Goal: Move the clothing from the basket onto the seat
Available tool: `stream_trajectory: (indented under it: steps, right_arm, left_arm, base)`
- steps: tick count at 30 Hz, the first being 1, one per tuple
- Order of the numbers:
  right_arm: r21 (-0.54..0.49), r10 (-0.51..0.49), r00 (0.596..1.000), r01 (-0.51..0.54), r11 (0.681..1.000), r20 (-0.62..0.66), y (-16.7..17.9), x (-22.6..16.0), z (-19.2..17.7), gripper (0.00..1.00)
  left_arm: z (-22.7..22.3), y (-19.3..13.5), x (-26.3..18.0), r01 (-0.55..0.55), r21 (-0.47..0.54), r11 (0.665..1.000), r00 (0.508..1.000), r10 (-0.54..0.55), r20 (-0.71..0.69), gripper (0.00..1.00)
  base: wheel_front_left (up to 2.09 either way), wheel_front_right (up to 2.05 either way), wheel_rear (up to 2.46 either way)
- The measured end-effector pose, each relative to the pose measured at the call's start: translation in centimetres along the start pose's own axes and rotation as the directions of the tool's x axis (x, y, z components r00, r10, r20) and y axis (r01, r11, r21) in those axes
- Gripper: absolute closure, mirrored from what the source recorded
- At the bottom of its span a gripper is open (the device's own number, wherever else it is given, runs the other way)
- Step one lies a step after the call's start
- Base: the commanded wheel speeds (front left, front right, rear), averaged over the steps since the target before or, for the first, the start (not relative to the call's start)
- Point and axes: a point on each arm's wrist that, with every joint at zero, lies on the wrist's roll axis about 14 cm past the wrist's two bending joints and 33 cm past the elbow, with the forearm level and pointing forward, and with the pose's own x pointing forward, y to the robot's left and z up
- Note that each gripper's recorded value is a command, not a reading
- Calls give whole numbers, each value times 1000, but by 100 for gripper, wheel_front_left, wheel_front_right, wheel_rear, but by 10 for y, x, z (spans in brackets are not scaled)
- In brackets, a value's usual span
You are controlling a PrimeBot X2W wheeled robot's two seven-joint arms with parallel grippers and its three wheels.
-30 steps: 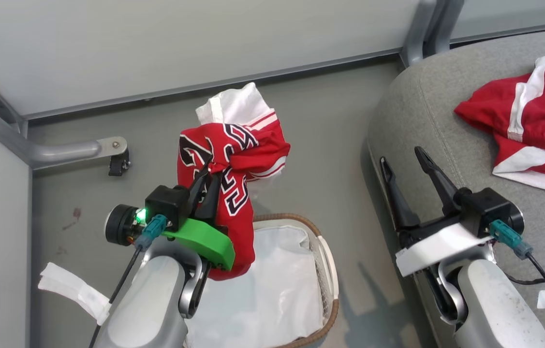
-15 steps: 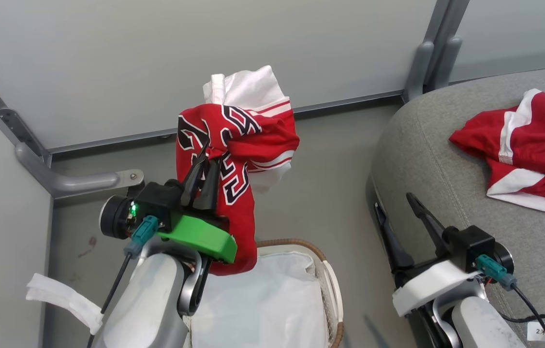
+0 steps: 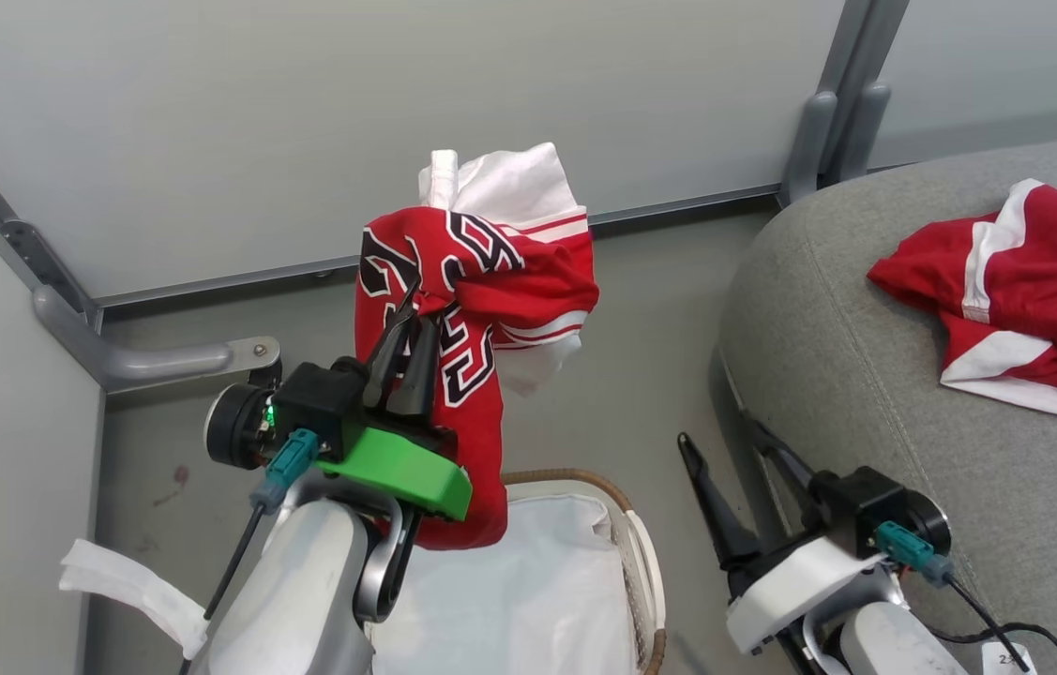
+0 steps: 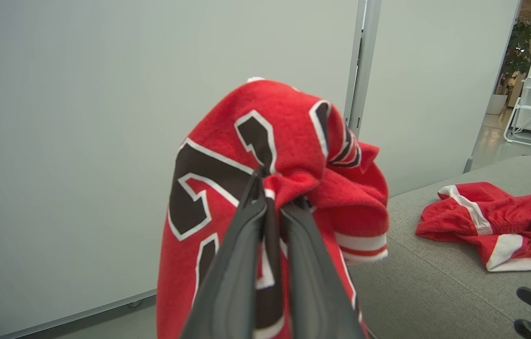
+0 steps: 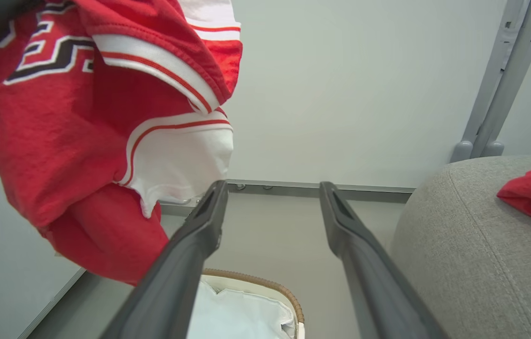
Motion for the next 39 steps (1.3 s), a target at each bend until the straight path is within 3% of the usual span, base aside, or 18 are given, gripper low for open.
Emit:
stream_trajectory:
  steps: [7,18,22,39]
  right_arm:
    - [22,180,983,-180,983,-19,52,13,-6,0]
    - [68,421,905,-417,906,-65,123,22,-20,0]
    - [63,454,885,-450,891,-102,132,27,-31,0]
    - [22,466,862,-472,881,-197,134,54,-61,0]
  left_arm:
    - [-7,1,1,0,-7,1000,1000,0,-16,100]
    - [-14,5,5,0,-9,1000,999,-1,-34,100]
    - [-16,5,7,3,-7,1000,999,-4,-40,100]
    - [-22,3,8,19,-13,1000,998,-20,-59,100]
  base:
    - [0,0,0]
    - [0,0,0]
    - [0,0,0]
    - [0,0,0]
